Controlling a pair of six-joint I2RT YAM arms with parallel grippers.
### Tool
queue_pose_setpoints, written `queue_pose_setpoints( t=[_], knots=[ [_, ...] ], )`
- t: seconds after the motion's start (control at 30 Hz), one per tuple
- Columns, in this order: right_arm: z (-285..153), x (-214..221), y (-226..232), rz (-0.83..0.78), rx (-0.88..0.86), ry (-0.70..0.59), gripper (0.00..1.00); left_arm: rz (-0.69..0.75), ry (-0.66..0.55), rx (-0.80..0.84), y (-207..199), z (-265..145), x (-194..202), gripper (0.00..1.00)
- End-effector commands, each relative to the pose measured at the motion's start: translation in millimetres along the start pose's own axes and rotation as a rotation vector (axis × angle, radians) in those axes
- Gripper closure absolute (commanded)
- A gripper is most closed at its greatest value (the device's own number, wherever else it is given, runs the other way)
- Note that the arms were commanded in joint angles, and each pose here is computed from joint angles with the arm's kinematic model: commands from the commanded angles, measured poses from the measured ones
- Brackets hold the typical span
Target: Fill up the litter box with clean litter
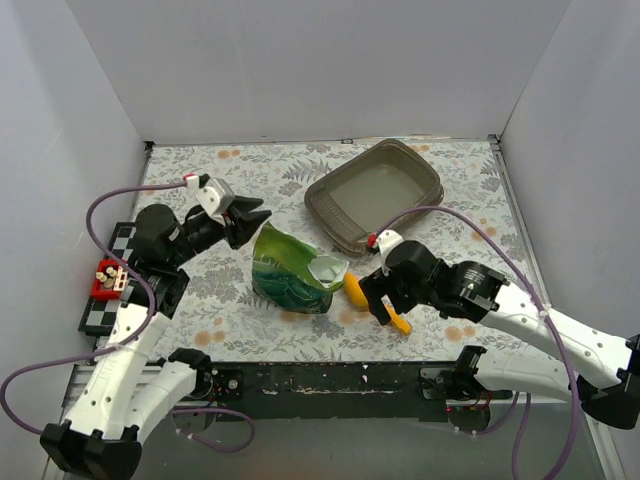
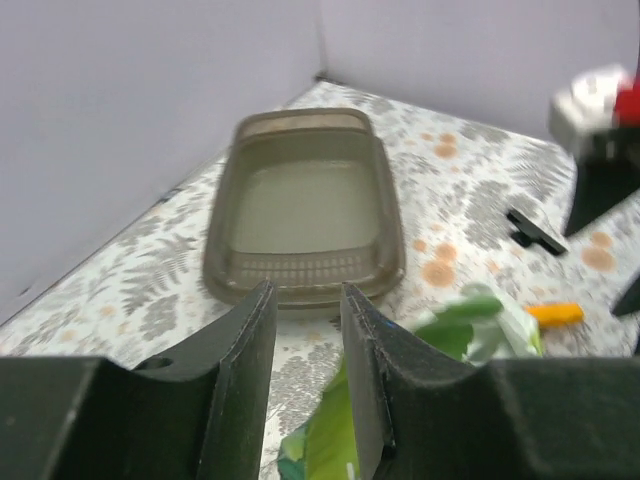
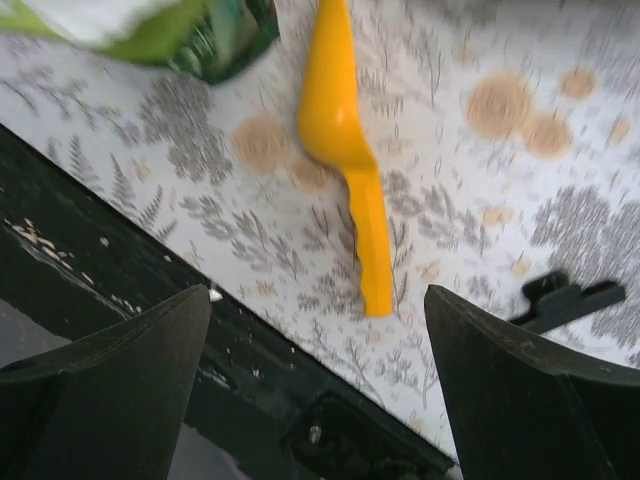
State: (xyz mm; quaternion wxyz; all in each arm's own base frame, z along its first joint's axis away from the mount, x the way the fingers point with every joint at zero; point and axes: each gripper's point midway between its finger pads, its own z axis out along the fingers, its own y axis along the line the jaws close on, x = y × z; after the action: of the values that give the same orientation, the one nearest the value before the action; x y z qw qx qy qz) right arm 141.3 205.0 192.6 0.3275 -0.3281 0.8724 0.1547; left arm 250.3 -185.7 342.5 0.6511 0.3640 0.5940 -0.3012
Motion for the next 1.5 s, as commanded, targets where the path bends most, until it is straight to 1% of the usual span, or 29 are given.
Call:
queue_pose_setpoints(
  t=[0.0, 0.07, 0.13, 0.2, 0.27, 0.43, 0.5, 0.7, 0.77, 0.8, 0.87, 0.9, 0.93, 1.0, 1.1, 1.17, 1.23, 1.33, 1.47],
  knots=[
    [11.3, 50.0, -7.1, 0.114, 0.047, 0.130, 0.05, -0.136, 0.012, -0.277, 30.8, -22.4, -21.5, 0.68],
    [19.3, 65.9, -14.8, 0.151, 0.094, 0.166, 0.05, -0.272, -0.027, -0.364, 36.7, -29.1, -27.6, 0.69],
    [29.4, 83.2, -23.1, 0.188, 0.141, 0.205, 0.07, -0.352, -0.040, -0.360, 29.0, -32.8, -30.3, 0.80],
    [39.5, 90.3, -21.3, 0.203, 0.130, 0.218, 0.09, -0.433, -0.050, -0.355, 22.0, -34.5, -26.1, 0.81],
    [49.9, 95.4, -19.5, 0.211, 0.120, 0.226, 0.10, -0.451, -0.048, -0.347, 17.4, -36.9, -22.7, 0.81],
    [73.2, 106.4, -26.2, 0.193, 0.147, 0.264, 0.12, -0.486, -0.002, -0.389, 21.5, -38.4, -6.7, 0.81],
    [82.5, 106.1, -26.8, 0.190, 0.139, 0.264, 0.13, -0.490, -0.001, -0.389, 21.4, -38.0, -5.7, 0.79],
    [101.6, 112.6, -39.6, 0.179, 0.137, 0.283, 0.18, -0.481, 0.029, -0.392, 20.4, -37.2, 7.4, 0.78],
    [107.0, 116.4, -42.2, 0.189, 0.125, 0.283, 0.18, -0.478, 0.032, -0.364, 15.8, -35.0, 11.0, 0.73],
    [109.2, 116.7, -39.3, 0.198, 0.094, 0.284, 0.21, -0.479, 0.041, -0.349, 13.7, -33.2, 14.1, 0.72],
    [112.1, 118.2, -37.1, 0.203, 0.068, 0.284, 0.27, -0.481, 0.057, -0.315, 8.2, -30.5, 18.7, 0.78],
    [113.0, 118.8, -37.0, 0.206, 0.061, 0.289, 0.32, -0.487, 0.059, -0.317, 8.4, -30.2, 19.8, 0.79],
    [113.5, 120.1, -36.1, 0.209, 0.052, 0.295, 0.37, -0.500, 0.061, -0.332, 10.9, -30.1, 21.5, 0.77],
    [114.3, 124.3, -36.4, 0.209, 0.050, 0.318, 0.54, -0.512, 0.066, -0.327, 10.3, -28.9, 20.5, 0.71],
    [113.4, 129.9, -38.7, 0.214, 0.070, 0.348, 0.76, -0.520, 0.089, -0.309, 8.8, -26.4, 18.2, 0.72],
    [111.8, 127.9, -40.2, 0.221, 0.082, 0.336, 0.98, -0.522, 0.096, -0.321, 11.8, -26.2, 12.5, 0.74],
    [106.9, 120.9, -43.9, 0.230, 0.104, 0.308, 0.99, -0.544, 0.105, -0.327, 13.3, -25.6, 1.2, 0.76],
    [89.1, 102.5, -52.9, 0.232, 0.162, 0.268, 0.99, -0.641, 0.114, -0.338, 14.2, -22.7, -25.7, 0.82],
    [54.2, 61.4, -51.2, 0.232, 0.166, 0.172, 0.99, -0.769, 0.141, -0.330, 10.4, -18.9, -51.8, 0.84]
  ],
)
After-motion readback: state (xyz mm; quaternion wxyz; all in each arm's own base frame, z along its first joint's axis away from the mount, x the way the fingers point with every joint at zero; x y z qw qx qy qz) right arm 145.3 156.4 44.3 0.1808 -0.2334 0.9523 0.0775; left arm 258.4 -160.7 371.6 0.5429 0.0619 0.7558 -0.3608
